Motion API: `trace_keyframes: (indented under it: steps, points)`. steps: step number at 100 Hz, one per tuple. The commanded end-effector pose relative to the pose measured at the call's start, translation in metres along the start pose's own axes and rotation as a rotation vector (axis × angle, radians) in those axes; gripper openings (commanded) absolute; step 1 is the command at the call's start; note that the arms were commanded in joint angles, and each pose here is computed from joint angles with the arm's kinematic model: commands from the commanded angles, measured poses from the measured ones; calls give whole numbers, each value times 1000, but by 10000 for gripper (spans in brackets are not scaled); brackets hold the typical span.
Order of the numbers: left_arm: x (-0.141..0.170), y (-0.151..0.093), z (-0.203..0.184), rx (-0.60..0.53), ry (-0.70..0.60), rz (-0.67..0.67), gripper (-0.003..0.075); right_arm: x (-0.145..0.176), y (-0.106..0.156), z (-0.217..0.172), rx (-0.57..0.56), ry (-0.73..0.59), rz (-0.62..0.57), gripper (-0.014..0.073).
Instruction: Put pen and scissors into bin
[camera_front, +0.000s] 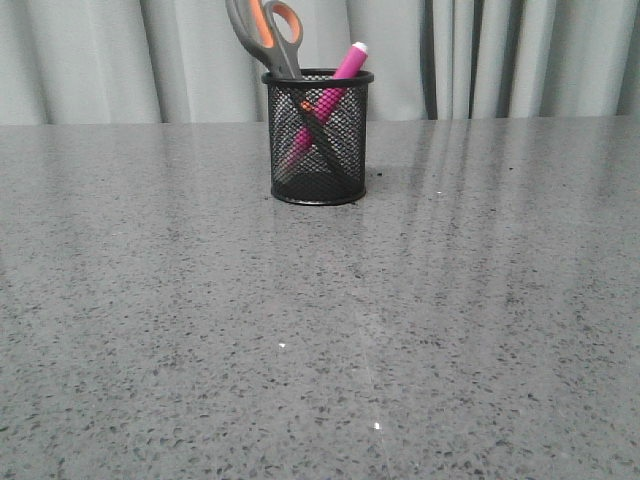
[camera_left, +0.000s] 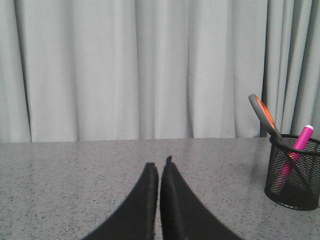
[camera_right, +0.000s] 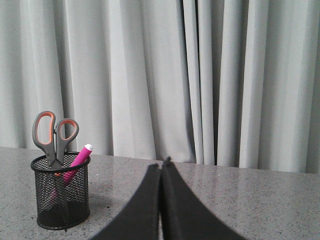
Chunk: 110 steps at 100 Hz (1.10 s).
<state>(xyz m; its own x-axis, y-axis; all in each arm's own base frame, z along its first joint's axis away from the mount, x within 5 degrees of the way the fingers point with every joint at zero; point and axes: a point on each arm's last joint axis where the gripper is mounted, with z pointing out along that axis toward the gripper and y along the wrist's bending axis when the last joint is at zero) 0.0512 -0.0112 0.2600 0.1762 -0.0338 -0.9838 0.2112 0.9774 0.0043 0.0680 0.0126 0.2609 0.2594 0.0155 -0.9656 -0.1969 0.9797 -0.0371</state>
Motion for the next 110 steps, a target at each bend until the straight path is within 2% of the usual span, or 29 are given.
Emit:
trace_keyframes:
  steps: [1,14,18,19,20,21,22,23,24,26,29,30,31,33,52,72,93,110]
  points:
    - [-8,-1,1,9,-13,-18,-19,-14,-3,1,29,-76,-13,-69]
    - [-7,0,1,-9,-12,70,-19,-14,-3,1,29,-76,-13,-69]
    - [-8,3,1,-39,-19,25,-19,-14,-3,1,29,-76,-13,-69]
    - [-8,4,1,-47,-22,58,-19,-14,-3,1,29,-76,-13,-69]
    - [-8,4,1,-51,-23,16,-19,-14,-3,1,29,-76,-13,-69]
    - [-8,4,1,-58,-23,53,-19,-14,-3,1,29,-76,-13,-69]
    - [-8,5,1,-63,-28,11,-19,-14,-3,1,29,-76,-13,-69]
    - [-9,5,1,-69,-29,49,-19,-14,-3,1,29,-76,-13,-69]
    - [-9,5,1,-72,-32,8,-19,-14,-3,1,29,-76,-13,-69]
    - [-9,5,1,-81,-33,49,-19,-14,-3,1,29,-76,-13,-69]
    - [-9,6,1,-92,-36,17,-19,-14,-3,1,29,-76,-13,-69]
    - [-9,6,1,-98,-33,49,-19,-14,-3,1,29,-76,-13,-69]
    - [-8,6,1,-99,-30,20,-19,-14,-3,1,29,-76,-13,-69]
    - [-8,6,1,-107,-23,48,-19,-14,-3,1,29,-76,-13,-69]
    - [15,10,1,-186,96,12,-19,-14,-3,1,29,-76,-13,-69]
    - [40,11,0,-183,158,19,-19,-14,-3,1,29,-76,-13,-69]
    - [57,11,-7,-187,77,42,-19,-14,-3,1,29,-76,-13,-69]
    - [58,10,-9,-186,84,41,-19,-13,-3,1,29,-75,-13,-69]
